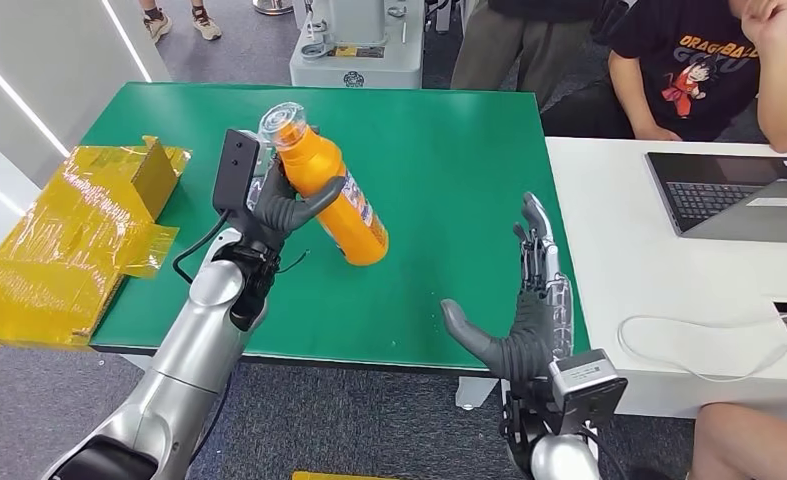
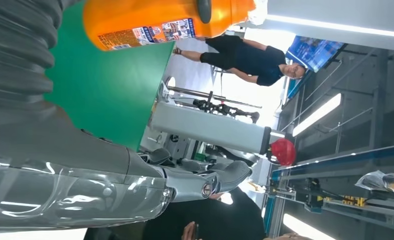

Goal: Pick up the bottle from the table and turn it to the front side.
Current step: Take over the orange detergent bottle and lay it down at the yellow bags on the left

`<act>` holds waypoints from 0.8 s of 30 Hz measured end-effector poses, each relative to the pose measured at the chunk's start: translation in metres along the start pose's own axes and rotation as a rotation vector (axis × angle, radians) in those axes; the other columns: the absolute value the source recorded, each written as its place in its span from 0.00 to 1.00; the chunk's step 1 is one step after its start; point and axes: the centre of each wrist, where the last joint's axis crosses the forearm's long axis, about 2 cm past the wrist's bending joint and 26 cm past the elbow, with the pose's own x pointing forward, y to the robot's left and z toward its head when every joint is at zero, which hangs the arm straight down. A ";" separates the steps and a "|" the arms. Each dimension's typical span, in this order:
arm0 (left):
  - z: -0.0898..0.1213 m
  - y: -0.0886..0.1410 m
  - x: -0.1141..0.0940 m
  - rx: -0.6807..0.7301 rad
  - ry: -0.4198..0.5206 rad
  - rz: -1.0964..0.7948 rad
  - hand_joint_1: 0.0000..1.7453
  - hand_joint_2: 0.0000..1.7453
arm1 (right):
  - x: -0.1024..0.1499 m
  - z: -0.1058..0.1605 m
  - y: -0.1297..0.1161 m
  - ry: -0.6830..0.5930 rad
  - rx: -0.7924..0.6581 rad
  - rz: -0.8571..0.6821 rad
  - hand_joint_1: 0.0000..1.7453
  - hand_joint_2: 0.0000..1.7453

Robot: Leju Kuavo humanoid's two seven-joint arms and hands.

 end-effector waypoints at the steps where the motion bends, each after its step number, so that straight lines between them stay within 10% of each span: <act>1: 0.001 0.001 0.000 0.006 -0.001 -0.013 1.00 1.00 | 0.001 -0.001 0.000 -0.003 0.005 -0.006 0.00 1.00; 11: 0.011 0.060 0.004 0.123 -0.103 -0.430 1.00 1.00 | 0.004 0.000 0.001 -0.022 0.006 -0.025 0.00 1.00; 24: -0.021 0.158 0.063 0.178 -0.186 -1.074 1.00 1.00 | 0.014 0.021 0.004 -0.010 -0.041 -0.007 0.00 1.00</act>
